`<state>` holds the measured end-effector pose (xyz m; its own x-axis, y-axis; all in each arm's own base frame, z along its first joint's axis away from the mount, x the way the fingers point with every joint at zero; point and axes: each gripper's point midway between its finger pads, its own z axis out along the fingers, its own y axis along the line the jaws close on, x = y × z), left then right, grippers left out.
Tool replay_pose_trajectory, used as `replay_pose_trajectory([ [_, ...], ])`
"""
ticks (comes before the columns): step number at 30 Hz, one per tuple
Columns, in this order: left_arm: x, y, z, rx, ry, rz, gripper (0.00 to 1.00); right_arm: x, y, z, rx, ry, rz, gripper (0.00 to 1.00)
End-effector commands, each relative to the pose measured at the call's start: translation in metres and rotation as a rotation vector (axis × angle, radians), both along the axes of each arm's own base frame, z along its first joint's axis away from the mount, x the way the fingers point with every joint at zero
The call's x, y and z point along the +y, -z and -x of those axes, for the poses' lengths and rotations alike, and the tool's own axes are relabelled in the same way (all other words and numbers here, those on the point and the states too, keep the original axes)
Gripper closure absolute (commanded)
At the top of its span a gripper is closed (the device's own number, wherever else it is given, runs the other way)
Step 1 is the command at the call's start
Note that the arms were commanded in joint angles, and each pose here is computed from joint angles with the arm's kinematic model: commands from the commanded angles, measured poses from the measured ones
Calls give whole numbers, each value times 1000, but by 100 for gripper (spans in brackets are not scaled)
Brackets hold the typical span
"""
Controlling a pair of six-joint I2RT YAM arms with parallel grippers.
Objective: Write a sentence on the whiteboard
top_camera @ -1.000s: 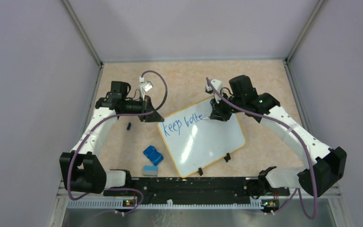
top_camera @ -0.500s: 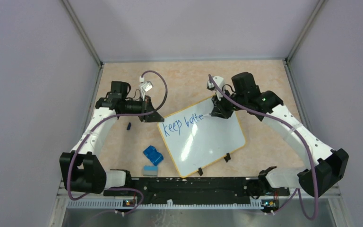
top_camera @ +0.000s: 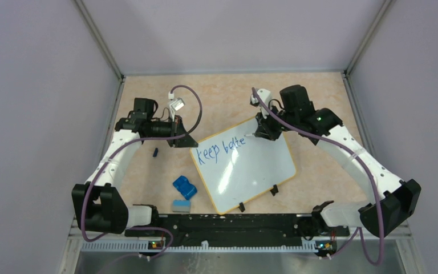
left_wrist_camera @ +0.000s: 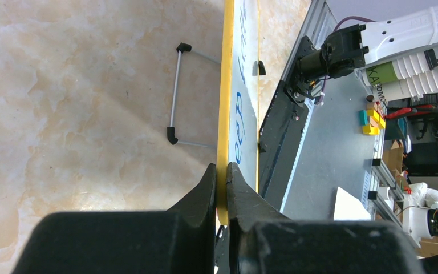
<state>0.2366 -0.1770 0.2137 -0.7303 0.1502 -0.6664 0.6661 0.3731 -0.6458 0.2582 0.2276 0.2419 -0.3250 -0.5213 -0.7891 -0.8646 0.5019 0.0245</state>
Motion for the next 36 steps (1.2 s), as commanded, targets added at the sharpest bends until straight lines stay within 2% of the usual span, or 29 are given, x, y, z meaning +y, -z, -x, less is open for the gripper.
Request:
replay_pose_trajectory([
  [1, -4, 17, 11, 44, 27, -42, 100, -1, -6, -13, -40, 21, 5, 100],
  [21, -4, 19, 11, 48, 28, -42, 100, -15, 18, 2, -7, 26, 56, 100],
  [36, -5, 18, 10, 44, 29, -41, 100, -10, 0, -12, -49, 38, 39, 100],
])
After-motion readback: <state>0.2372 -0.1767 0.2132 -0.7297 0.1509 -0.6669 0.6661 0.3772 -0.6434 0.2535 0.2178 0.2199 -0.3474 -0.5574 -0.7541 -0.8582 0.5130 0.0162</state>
